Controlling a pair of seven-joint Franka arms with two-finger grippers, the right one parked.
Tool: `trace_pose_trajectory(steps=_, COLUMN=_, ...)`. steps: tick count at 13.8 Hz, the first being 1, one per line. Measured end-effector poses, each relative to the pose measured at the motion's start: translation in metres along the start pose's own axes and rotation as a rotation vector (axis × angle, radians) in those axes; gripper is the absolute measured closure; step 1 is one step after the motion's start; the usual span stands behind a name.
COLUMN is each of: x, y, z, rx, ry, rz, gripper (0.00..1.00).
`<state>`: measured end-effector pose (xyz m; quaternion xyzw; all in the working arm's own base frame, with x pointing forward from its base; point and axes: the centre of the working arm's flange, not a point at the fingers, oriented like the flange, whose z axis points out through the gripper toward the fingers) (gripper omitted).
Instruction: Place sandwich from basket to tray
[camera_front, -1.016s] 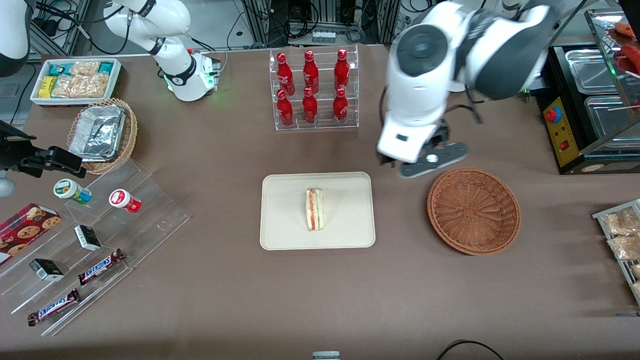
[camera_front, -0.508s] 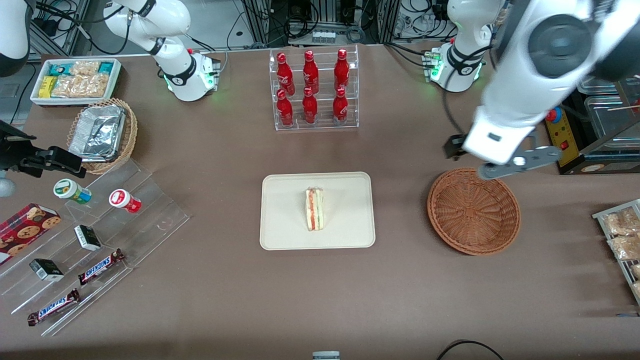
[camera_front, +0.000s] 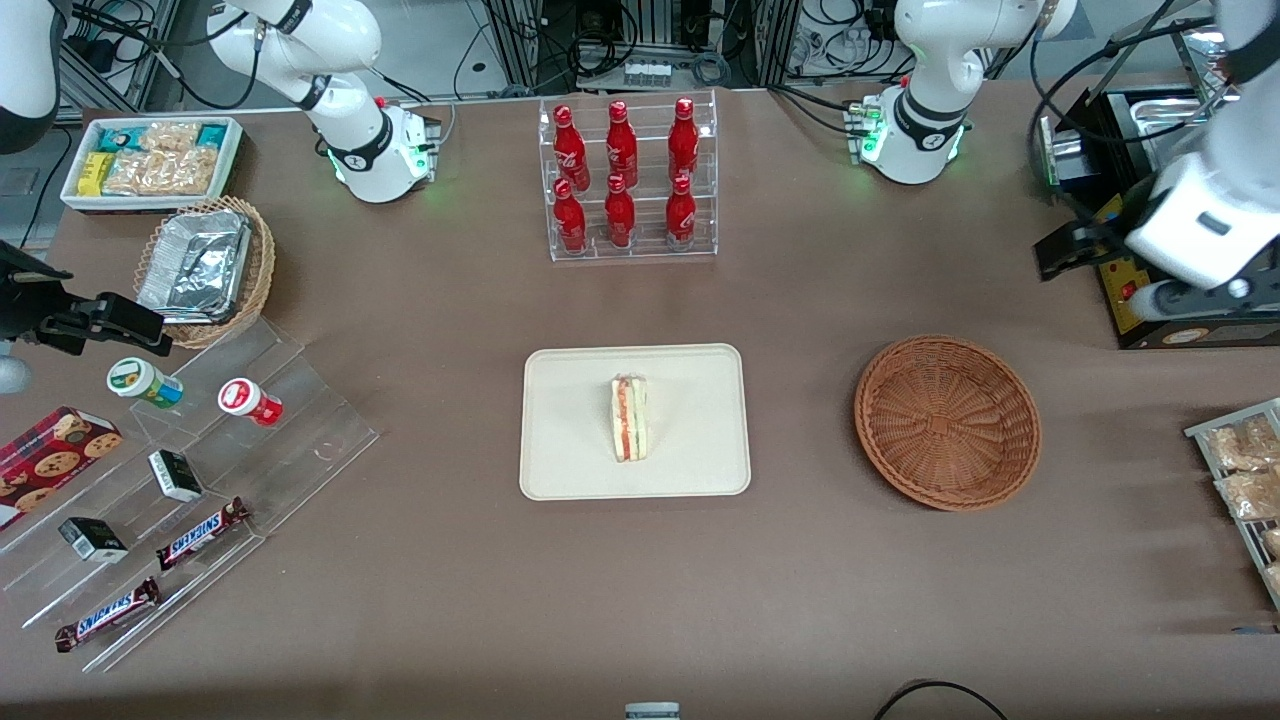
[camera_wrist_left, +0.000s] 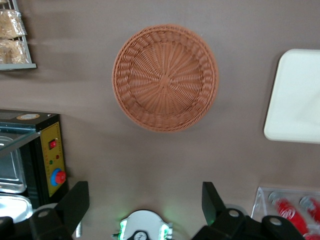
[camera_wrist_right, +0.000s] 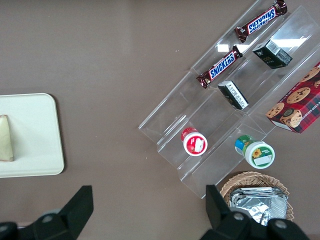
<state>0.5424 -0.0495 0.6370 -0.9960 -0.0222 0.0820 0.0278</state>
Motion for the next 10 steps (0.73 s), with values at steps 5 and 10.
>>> trace_pose_trajectory(steps=5, x=-0.026, y=-0.043, z=0.002, rx=-0.029, ry=-0.014, rz=0.040, gripper=0.00)
trace_pose_trajectory(steps=10, x=-0.029, y=-0.024, z=0.007, rx=-0.015, ry=-0.026, rz=0.074, gripper=0.00)
